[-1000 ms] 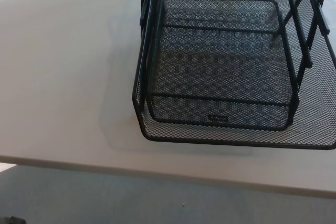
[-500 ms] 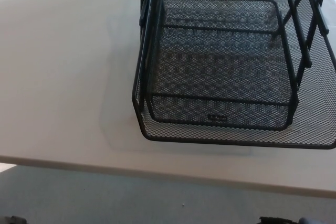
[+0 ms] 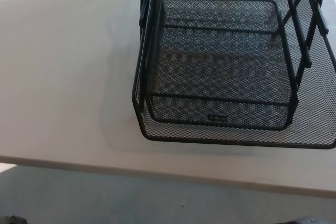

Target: A balck drawer is kept on the middle of the table and the robot uses its right hand to push it back away from the robot

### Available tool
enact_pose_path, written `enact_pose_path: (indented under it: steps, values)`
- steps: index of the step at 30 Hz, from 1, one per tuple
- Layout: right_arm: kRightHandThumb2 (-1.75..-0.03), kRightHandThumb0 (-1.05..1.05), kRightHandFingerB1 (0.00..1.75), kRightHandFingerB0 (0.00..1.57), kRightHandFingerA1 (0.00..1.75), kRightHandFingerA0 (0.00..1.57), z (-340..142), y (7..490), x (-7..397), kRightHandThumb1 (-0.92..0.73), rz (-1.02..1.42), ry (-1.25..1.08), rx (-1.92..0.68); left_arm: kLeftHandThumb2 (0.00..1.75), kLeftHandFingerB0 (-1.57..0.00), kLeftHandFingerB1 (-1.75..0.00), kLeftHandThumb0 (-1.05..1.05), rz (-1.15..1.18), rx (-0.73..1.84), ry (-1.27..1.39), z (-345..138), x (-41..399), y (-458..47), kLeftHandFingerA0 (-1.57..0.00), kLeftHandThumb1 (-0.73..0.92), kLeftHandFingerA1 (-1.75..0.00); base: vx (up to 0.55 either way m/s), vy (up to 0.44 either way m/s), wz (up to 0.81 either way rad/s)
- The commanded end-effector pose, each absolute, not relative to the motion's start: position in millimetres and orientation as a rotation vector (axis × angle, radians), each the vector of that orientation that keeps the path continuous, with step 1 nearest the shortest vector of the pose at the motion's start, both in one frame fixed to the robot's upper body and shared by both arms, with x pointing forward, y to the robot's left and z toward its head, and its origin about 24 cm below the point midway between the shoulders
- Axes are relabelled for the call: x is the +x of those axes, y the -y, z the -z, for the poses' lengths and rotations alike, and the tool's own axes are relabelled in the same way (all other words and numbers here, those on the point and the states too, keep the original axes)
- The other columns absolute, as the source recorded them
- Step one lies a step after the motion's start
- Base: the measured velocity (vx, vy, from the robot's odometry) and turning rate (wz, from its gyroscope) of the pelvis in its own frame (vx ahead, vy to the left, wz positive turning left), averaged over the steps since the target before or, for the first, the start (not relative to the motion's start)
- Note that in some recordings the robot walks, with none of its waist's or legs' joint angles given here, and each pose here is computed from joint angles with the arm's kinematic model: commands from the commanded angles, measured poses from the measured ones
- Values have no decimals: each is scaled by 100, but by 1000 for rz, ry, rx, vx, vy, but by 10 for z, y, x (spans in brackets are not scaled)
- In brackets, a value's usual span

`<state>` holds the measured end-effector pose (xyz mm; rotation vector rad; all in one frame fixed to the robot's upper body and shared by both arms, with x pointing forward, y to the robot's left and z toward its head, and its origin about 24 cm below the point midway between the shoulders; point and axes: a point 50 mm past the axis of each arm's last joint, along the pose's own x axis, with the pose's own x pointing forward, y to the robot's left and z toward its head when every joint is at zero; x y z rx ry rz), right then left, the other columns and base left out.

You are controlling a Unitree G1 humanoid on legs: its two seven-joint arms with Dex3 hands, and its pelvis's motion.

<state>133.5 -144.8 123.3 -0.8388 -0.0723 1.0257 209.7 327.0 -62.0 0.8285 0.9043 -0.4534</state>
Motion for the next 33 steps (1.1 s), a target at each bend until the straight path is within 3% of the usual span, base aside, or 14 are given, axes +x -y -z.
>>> enact_pose_path:
  steps: [1,9,10,12,13,16,17,33]
  values:
    - [-101,-50,48,21,57,36,-1589,1283,1109,-63,-1385,144,-705,62,-33,-33,-56,465,867,-914,561,2112,-3343,-48,71,-39,0,0,0]
    - [-101,-50,48,21,57,37,-1674,1238,1210,-63,-1451,156,-714,62,-35,-33,-55,464,864,-910,560,2114,-3340,-51,74,-39,0,0,0]
    - [-66,-57,34,32,41,41,-1660,1235,1247,-79,-1447,153,-707,62,-33,-33,-56,466,865,-910,558,2115,-3340,-48,71,-39,0,0,0]
    - [-66,-57,34,32,41,41,-1658,1233,1266,-79,-1446,150,-704,62,-33,-33,-56,466,865,-910,558,2116,-3340,-48,71,-39,0,0,0]
    - [-100,-51,47,21,57,37,-1659,1226,1304,-63,-1447,145,-707,62,-33,-33,-56,469,867,-910,558,2117,-3338,-47,72,-39,0,0,0]
    - [-99,-51,47,21,57,38,-1656,1209,1390,-62,-1448,115,-707,62,-35,-34,-55,467,864,-909,562,2110,-3340,-49,74,-39,0,0,0]
    - [-64,-56,33,34,40,42,-1668,1201,1410,-78,-1443,116,-728,63,-34,-34,-56,467,864,-909,563,2110,-3338,-48,71,-39,0,0,0]
    - [-63,-52,35,34,43,45,-1720,972,1775,-77,-1460,88,-796,63,-35,-33,-54,477,862,-908,571,2117,-3318,-50,75,-39,0,0,0]
